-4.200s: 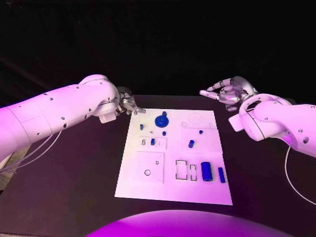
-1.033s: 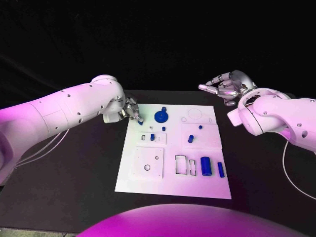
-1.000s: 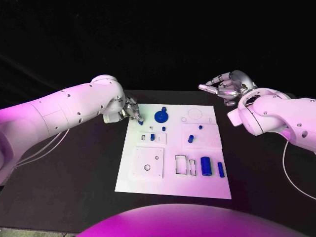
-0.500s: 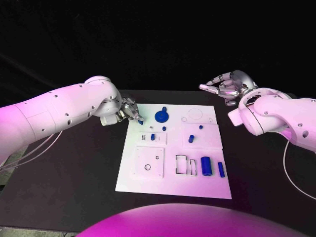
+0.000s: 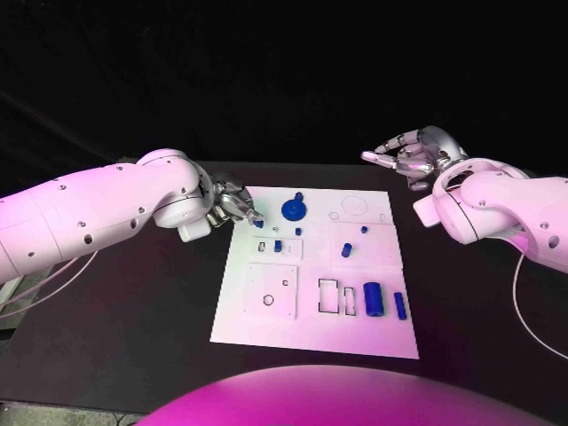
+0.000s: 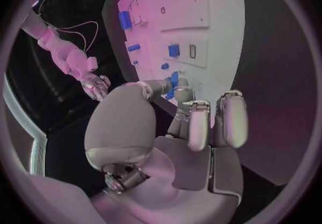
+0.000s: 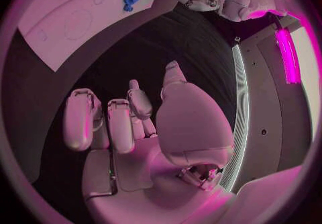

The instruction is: Assemble the parts on the task board

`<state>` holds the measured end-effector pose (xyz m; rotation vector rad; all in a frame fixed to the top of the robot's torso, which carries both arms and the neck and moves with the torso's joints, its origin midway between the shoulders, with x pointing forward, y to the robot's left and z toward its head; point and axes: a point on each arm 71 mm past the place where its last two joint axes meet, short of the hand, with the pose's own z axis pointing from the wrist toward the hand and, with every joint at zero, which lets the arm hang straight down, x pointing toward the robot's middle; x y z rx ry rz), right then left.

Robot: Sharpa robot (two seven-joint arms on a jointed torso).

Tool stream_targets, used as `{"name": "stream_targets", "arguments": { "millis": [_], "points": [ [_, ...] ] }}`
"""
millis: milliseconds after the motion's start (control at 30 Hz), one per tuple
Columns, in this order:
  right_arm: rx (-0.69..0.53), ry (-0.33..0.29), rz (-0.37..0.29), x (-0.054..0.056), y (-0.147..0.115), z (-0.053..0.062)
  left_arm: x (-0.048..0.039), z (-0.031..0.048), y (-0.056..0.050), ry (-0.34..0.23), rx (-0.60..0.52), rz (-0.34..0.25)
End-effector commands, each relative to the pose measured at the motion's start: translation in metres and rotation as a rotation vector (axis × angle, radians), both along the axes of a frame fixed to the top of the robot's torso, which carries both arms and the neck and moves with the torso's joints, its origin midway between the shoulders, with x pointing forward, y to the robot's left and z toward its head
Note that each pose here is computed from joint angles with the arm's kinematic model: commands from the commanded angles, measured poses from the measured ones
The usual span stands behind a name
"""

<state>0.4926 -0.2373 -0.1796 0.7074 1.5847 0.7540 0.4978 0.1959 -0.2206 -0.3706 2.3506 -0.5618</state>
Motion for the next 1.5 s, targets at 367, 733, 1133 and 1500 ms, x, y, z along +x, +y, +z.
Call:
{"name": "stream_targets", "arguments": {
  "millis": [367,733,1133,1500],
  "points": [
    [-0.003,0.002,0.018,-0.001,0.001,-0.001,-0.0168,-0.0088,-0.002,-0.121,0.038,0.003],
    [-0.019,-0.014,0.028,-0.001,0.002,-0.001,-0.0262,-0.0262,-0.01,-0.116,0.075,-0.058],
    [-0.021,-0.015,0.028,-0.001,0.002,-0.002,-0.0274,-0.0302,-0.012,-0.117,0.109,-0.1],
    [-0.021,-0.014,0.028,-0.001,0.001,-0.002,-0.026,-0.0329,-0.014,-0.106,0.124,-0.116]
  ]
}}
